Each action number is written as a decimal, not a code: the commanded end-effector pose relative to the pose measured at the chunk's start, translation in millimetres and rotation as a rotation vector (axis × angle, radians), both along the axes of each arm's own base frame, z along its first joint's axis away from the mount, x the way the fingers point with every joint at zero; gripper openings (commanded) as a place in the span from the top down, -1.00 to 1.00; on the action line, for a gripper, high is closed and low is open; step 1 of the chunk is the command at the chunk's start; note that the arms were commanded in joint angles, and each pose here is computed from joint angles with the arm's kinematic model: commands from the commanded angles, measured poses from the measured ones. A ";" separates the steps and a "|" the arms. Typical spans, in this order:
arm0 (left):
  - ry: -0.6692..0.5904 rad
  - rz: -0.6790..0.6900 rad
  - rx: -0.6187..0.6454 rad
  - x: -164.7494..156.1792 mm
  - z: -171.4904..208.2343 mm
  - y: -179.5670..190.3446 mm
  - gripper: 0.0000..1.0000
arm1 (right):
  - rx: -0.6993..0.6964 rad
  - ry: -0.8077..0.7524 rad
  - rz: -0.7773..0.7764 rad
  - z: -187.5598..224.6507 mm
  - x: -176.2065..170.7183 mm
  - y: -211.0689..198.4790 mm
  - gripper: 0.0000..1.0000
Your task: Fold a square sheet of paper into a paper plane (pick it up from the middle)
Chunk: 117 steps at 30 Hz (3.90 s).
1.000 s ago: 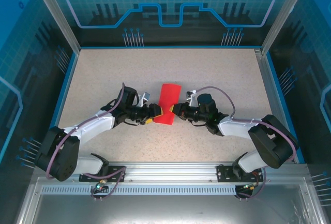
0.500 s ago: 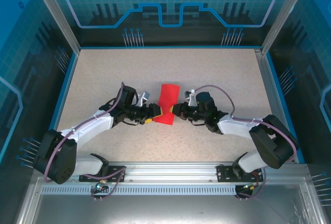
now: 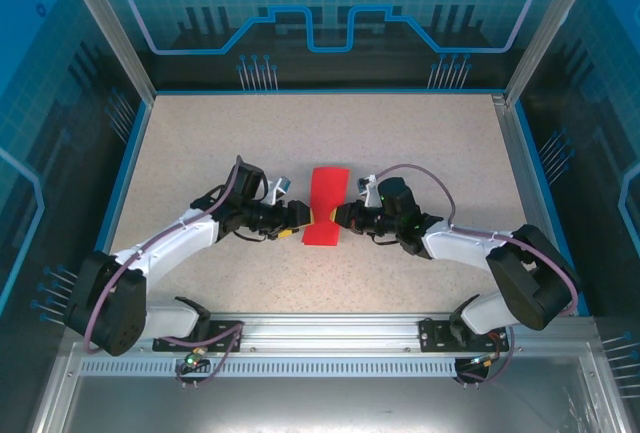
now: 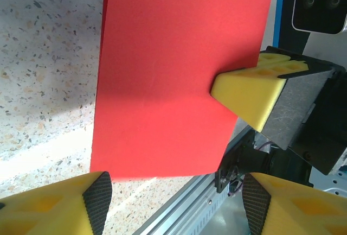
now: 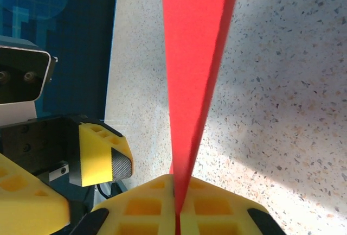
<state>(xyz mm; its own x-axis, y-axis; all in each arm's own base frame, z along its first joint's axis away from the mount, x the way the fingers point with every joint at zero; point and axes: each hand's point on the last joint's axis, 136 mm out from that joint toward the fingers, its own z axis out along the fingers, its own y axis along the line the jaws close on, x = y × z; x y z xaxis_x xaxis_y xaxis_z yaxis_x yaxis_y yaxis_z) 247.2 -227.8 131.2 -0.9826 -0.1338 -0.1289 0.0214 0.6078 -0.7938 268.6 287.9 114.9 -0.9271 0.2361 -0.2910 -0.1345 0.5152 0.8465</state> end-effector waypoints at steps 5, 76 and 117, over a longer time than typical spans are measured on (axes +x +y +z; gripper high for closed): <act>-0.024 -0.027 0.014 0.6 7.9 1.9 -0.37 | 0.007 -0.044 -0.012 13.1 8.7 -1.2 0.86; -0.016 0.015 0.041 -1.4 -4.4 6.2 0.98 | 0.086 -0.007 0.013 5.0 9.9 5.2 0.86; 0.125 -0.106 0.173 -5.8 -79.6 -49.0 1.00 | -0.558 0.160 0.115 -74.6 2.7 -76.3 0.05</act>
<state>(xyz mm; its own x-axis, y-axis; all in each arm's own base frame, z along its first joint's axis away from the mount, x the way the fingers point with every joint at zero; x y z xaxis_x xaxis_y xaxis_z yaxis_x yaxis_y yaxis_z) 235.2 -269.9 48.3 -0.9999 -0.0152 -0.0061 -0.0071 0.7353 -0.6777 275.0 230.8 36.3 -0.9804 0.0019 -0.1969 -0.1067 0.8352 0.5396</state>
